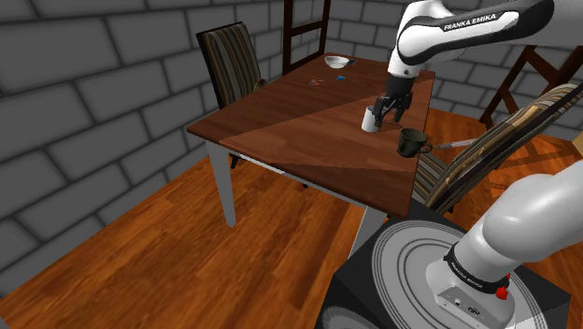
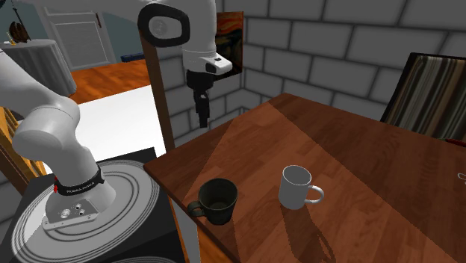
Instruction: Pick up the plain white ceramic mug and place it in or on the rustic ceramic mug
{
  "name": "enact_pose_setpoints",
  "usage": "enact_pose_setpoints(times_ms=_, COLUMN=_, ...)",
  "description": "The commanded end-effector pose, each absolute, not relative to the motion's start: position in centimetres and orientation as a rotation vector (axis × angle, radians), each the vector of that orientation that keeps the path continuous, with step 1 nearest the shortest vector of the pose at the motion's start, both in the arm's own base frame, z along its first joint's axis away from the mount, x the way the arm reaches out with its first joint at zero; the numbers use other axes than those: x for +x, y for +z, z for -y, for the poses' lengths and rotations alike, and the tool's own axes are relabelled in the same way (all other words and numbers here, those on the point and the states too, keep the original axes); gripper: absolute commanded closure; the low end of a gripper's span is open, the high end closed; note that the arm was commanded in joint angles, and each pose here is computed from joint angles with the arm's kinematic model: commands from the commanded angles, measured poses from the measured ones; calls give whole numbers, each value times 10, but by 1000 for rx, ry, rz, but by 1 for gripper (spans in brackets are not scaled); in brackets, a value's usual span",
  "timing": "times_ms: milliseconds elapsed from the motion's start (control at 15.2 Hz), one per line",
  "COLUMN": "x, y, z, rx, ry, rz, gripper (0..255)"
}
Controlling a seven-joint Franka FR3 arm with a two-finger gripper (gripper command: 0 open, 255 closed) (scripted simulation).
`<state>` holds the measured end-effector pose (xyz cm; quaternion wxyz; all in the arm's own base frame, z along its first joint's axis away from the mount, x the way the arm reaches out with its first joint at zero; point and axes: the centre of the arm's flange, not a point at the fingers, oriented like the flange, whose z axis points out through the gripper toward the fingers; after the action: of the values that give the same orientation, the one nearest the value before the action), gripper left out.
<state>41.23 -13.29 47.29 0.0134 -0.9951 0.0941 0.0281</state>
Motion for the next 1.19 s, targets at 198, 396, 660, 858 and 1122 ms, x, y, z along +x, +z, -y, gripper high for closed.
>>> enact_pose_setpoints(times_ms=198, x=449, y=454, z=174, rx=-3111, ry=45, rz=-335, gripper=0)
enact_pose_setpoints(times_ms=396, x=473, y=441, z=200, rx=-3117, ry=20, rz=-361, gripper=0)
enact_pose_setpoints(times_ms=660, x=503, y=426, z=236, rx=-3124, ry=-12, rz=-395, gripper=0)
enact_pose_setpoints(times_ms=858, x=526, y=415, z=263, rx=-3129, ry=-37, rz=-421, gripper=0)
enact_pose_setpoints(times_ms=1122, x=555, y=402, z=300, rx=-3135, ry=-70, rz=-455, gripper=0)
